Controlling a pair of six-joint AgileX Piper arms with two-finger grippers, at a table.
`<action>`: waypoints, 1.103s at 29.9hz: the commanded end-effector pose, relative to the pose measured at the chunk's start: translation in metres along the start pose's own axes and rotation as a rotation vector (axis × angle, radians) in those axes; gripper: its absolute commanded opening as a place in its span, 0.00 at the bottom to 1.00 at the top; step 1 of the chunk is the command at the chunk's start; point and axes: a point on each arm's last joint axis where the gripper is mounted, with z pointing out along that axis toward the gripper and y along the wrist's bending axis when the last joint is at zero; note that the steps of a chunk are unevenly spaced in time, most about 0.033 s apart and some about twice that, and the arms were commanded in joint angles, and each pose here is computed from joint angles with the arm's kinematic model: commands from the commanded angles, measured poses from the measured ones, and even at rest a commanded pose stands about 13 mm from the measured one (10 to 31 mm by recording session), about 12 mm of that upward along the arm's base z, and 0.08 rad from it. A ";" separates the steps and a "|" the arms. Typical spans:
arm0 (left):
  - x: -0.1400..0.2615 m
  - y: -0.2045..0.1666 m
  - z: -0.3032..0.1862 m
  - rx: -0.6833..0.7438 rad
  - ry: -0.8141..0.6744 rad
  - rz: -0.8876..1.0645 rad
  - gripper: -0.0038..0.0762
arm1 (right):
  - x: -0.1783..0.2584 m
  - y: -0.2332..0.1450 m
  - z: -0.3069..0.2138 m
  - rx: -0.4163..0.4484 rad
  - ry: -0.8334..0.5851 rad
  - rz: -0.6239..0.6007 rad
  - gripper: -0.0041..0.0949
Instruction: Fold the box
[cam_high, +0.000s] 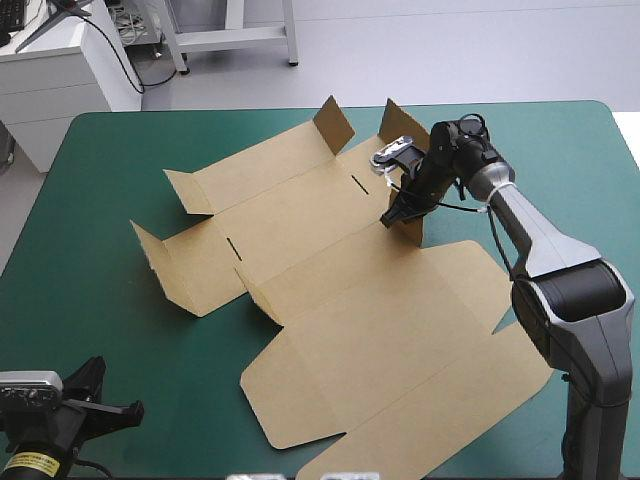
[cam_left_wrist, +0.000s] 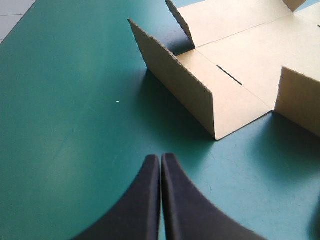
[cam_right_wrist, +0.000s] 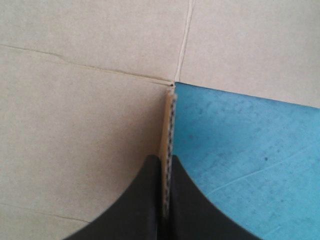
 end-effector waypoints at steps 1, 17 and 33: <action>-0.013 -0.001 -0.003 0.005 -0.085 0.000 0.04 | -0.006 0.002 -0.036 0.047 -0.078 -0.122 0.03; -0.013 -0.001 -0.003 0.005 -0.085 0.000 0.04 | -0.051 0.058 -0.065 0.122 -0.240 -0.835 0.02; -0.013 -0.001 -0.003 0.005 -0.085 0.000 0.04 | -0.079 0.093 -0.025 0.078 -0.394 -0.825 0.08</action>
